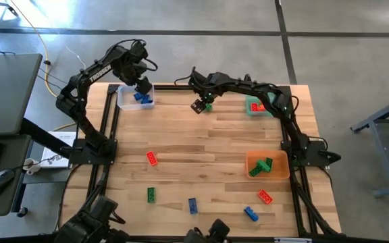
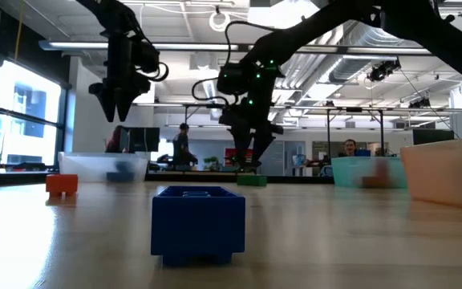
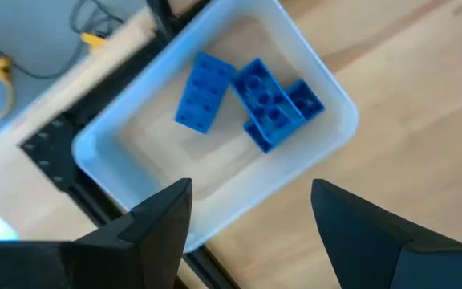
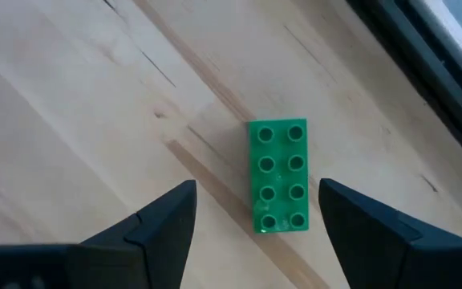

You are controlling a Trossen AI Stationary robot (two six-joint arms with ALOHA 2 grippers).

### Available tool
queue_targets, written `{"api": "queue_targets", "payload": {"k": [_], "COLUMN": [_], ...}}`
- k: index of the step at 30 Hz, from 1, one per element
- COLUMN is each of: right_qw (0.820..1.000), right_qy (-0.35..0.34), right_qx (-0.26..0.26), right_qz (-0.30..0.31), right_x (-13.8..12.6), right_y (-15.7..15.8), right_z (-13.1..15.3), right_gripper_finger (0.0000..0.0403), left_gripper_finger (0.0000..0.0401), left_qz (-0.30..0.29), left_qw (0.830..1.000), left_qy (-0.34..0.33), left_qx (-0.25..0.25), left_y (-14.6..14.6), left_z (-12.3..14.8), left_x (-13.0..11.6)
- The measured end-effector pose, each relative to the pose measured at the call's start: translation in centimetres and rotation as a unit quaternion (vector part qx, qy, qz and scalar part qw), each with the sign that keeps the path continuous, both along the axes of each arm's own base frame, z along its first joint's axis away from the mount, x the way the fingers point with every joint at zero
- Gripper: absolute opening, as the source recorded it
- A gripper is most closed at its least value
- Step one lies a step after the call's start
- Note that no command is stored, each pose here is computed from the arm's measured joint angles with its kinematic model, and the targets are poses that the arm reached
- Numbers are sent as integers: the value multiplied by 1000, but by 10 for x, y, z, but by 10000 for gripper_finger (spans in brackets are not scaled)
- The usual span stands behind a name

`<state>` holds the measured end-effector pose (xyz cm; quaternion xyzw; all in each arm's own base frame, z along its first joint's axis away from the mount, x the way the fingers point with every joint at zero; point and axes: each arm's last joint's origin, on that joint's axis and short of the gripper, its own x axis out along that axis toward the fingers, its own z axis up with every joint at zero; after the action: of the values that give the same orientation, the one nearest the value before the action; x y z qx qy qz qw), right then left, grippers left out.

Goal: Sort & place blocks by color
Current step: Put the green game piece into the orange bin

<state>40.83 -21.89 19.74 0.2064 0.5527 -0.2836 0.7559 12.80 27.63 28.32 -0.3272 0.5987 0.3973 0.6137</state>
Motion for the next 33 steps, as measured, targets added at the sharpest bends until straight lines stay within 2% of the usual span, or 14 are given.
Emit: {"api": "queue_targets", "payload": {"k": [4,8,18,22,28,33], "right_qw": [1000,1000,997,996,995,995], "right_qy": [8,24,57,71,75,78], "right_qx": [1,5,43,49,51,51], "right_qz": [2,-4,-15,-17,-30,-30], "right_x": [1,-1,-5,-6,-6,-6], "right_y": [-3,-9,-12,-11,-11,-10], "right_z": [-8,-19,-42,-46,-48,-47], "right_gripper_finger": [249,249,246,209,112,111], "left_gripper_finger": [243,243,243,243,243,243], "left_qz": [-2,-5,-46,-63,-91,-108], "left_qw": [999,999,996,994,989,986], "left_qy": [-19,-43,-72,-85,-101,-106], "left_qx": [-29,-29,19,39,63,72], "left_y": [-5,-9,-38,-53,-71,-78], "left_z": [0,6,36,48,61,66], "left_x": [0,0,9,13,17,19]}}
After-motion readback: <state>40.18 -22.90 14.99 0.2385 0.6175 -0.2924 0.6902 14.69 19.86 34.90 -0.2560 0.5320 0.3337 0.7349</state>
